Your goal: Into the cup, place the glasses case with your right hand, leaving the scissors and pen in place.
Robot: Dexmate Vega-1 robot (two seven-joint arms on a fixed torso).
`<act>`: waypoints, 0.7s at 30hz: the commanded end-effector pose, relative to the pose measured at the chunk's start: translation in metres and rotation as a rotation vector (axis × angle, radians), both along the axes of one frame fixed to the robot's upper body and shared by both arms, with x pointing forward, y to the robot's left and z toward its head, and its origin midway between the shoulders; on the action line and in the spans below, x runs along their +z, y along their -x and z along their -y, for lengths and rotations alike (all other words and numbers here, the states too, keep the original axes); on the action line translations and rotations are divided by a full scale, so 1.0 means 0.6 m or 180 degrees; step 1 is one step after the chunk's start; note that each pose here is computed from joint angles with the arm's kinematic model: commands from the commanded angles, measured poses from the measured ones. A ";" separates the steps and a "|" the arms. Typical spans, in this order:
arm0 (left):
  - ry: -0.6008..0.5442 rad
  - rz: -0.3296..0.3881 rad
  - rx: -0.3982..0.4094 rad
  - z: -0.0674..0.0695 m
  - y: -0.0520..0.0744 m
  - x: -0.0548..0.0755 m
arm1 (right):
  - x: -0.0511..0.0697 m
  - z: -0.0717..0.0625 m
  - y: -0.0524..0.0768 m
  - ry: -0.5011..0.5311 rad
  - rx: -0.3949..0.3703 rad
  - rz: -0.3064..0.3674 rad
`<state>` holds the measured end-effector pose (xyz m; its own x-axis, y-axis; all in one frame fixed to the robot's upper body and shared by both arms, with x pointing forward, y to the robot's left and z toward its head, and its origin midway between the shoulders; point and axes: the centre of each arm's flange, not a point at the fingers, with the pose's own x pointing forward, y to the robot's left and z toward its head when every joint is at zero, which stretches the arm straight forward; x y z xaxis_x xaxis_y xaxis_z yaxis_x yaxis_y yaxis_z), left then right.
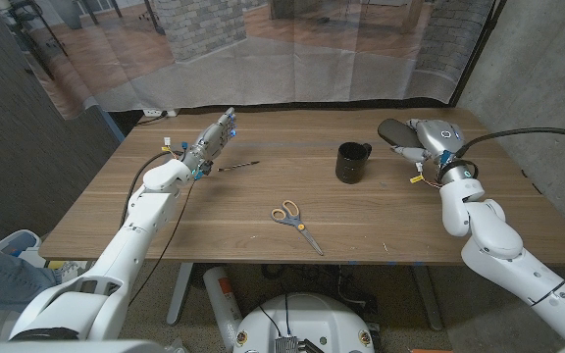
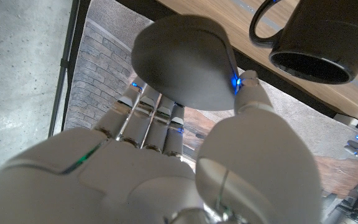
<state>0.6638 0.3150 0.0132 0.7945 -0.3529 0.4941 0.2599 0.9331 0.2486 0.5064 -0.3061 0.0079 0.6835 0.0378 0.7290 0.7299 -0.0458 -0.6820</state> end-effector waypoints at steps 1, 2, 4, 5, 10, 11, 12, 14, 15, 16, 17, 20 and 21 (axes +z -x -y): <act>0.0001 0.0010 -0.0001 0.000 0.006 -0.001 | 0.011 -0.018 0.008 0.0303 -0.0026 0.0041; -0.0001 0.0012 0.0000 0.001 0.007 -0.001 | 0.011 -0.019 0.008 0.0331 -0.0033 0.0045; -0.0004 0.0012 -0.0003 0.002 0.008 0.000 | 0.013 -0.020 0.009 0.0375 -0.0038 0.0044; -0.0007 0.0013 -0.0003 0.003 0.008 0.000 | 0.014 -0.021 0.010 0.0398 -0.0039 0.0047; -0.0010 0.0009 -0.0005 0.006 0.009 -0.001 | 0.018 -0.025 0.012 0.0504 -0.0056 0.0064; -0.0013 0.0009 -0.0007 0.007 0.010 -0.001 | 0.020 -0.027 0.013 0.0525 -0.0057 0.0068; -0.0014 0.0011 -0.0007 0.007 0.010 -0.001 | 0.021 -0.028 0.013 0.0546 -0.0054 0.0068; -0.0010 0.0009 -0.0008 0.009 0.011 -0.002 | 0.024 -0.031 0.012 0.0598 -0.0056 0.0069; -0.0009 0.0010 -0.0007 0.010 0.012 -0.002 | 0.024 -0.033 0.011 0.0623 -0.0053 0.0074; -0.0010 0.0009 -0.0003 0.011 0.012 -0.003 | 0.026 -0.035 0.010 0.0645 -0.0055 0.0073; -0.0010 0.0010 -0.0004 0.012 0.013 -0.003 | 0.027 -0.037 0.010 0.0677 -0.0052 0.0071; -0.0007 0.0014 -0.0004 0.017 0.014 -0.004 | 0.030 -0.045 0.007 0.0758 -0.0046 0.0077; -0.0005 0.0016 -0.0005 0.019 0.015 -0.004 | 0.031 -0.048 0.005 0.0792 -0.0048 0.0081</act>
